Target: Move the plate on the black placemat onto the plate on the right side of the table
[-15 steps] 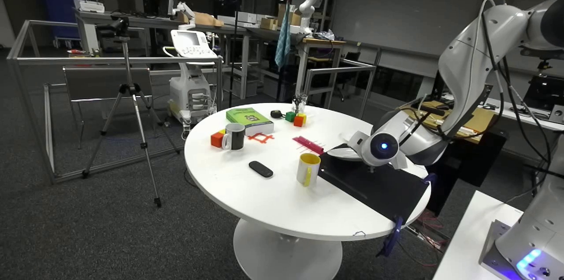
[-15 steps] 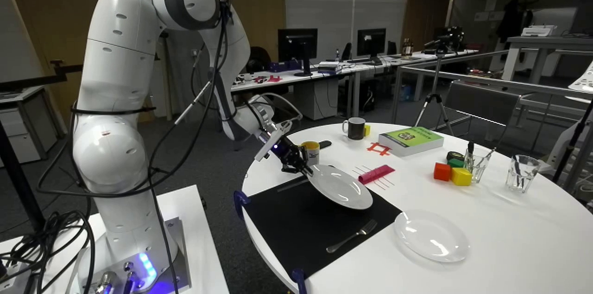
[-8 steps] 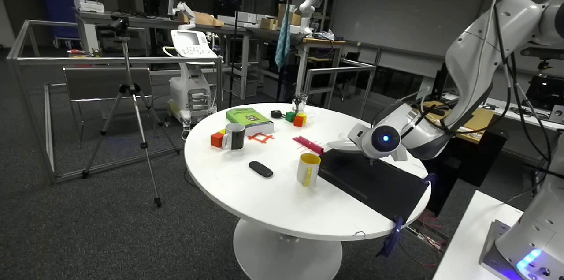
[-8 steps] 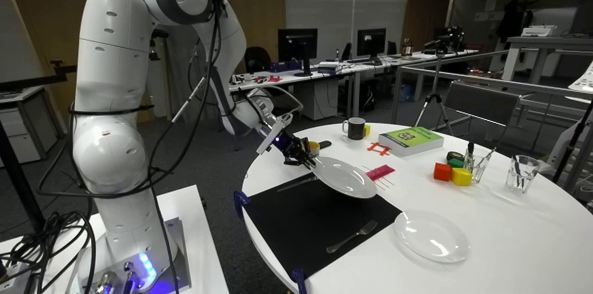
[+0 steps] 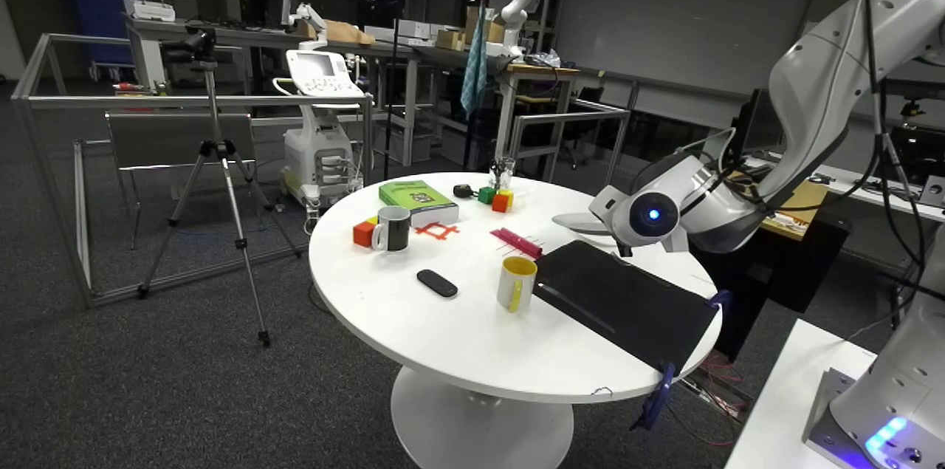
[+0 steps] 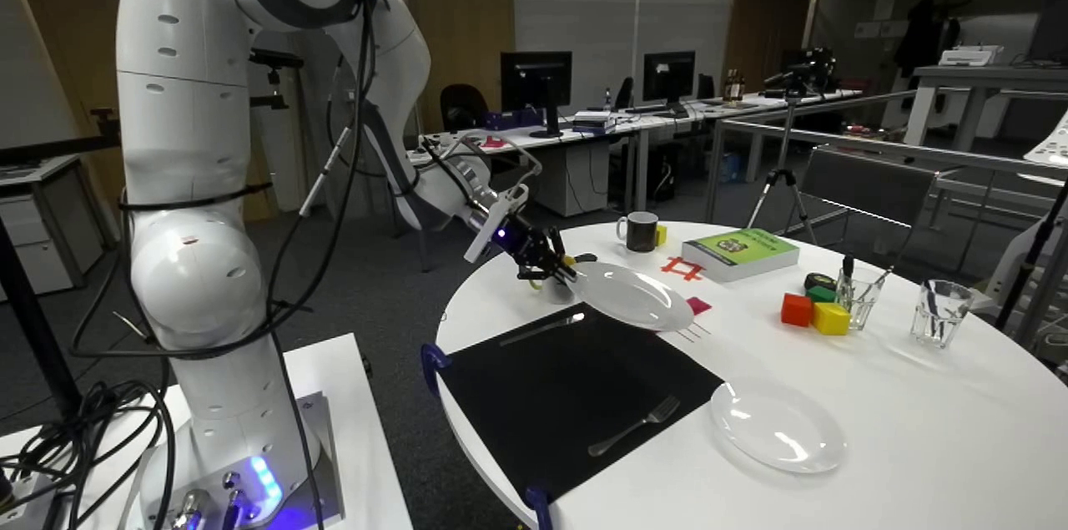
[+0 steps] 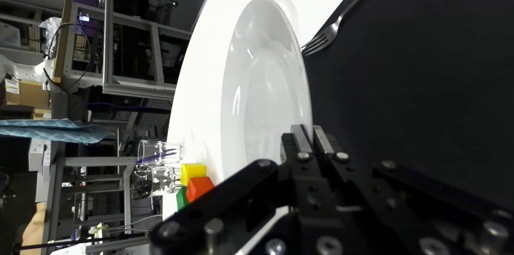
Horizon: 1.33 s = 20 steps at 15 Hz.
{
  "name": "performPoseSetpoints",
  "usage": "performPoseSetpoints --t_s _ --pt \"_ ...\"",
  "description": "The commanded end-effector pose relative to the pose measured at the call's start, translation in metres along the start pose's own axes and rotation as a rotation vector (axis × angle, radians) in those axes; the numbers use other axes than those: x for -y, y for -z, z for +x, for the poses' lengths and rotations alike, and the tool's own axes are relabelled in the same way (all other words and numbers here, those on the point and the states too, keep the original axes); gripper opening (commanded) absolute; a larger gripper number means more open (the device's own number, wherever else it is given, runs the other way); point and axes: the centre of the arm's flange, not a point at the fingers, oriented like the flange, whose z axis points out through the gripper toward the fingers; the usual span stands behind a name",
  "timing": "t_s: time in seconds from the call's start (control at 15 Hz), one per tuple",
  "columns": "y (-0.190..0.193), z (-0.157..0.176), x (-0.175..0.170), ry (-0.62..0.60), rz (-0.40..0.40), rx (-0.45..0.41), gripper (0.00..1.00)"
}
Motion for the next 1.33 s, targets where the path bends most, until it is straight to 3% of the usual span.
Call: performPoseSetpoints --t_s 0.0,0.33,0.4,1.27 --pt "0.015 -0.029 -0.037 -0.025 -0.072 0.024 0.01" --pt "0.009 -0.050 -0.063 -0.073 -0.077 0.045 0.01" --pt "0.000 -0.024 -0.034 -0.061 -0.035 0.025 0.05" --pt "-0.002 -0.035 -0.042 -0.073 -0.040 0.038 0.05"
